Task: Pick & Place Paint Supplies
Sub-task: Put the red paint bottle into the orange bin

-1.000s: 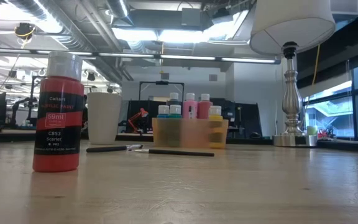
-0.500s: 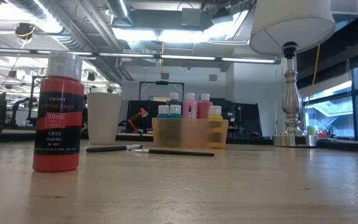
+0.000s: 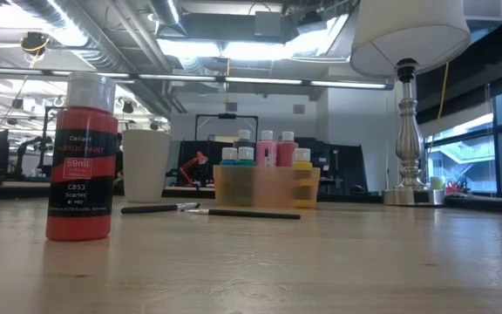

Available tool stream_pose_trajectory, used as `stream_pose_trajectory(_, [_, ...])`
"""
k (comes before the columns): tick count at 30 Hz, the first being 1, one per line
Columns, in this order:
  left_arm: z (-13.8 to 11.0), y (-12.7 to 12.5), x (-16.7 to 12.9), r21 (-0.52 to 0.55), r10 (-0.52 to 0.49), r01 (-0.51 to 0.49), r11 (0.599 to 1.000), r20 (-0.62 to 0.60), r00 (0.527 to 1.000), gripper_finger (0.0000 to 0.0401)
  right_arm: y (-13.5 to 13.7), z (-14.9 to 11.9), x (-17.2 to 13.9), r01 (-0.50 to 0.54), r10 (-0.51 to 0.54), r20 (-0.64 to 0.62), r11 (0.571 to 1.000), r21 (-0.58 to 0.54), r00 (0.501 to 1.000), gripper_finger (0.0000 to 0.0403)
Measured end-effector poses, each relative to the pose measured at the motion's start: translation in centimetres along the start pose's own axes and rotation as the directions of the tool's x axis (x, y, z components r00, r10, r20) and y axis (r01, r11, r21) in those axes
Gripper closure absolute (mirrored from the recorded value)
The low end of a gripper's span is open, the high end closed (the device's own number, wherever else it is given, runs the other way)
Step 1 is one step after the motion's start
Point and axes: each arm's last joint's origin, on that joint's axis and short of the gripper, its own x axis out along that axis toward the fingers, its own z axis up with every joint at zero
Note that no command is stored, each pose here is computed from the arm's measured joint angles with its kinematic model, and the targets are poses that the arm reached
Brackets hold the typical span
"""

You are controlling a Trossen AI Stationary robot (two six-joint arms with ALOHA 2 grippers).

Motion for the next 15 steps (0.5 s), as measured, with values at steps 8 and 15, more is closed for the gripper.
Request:
stream_pose_trajectory(8, [-0.12, 0.14, 0.05, 0.049, -0.004, 0.005, 0.999, -0.017, 1.000, 0.0174, -0.01, -0.08, 0.00, 0.008, -0.008, 0.007, 1.000, -0.010, 1.000, 0.0107])
stream_pose_trajectory(15, [0.00, 0.40, 0.19, -0.009, 0.028, -0.028, 1.000, -0.001, 1.000, 0.0155, 0.08, -0.25, -0.04, 0.005, -0.005, 0.005, 1.000, -0.014, 1.000, 0.0107])
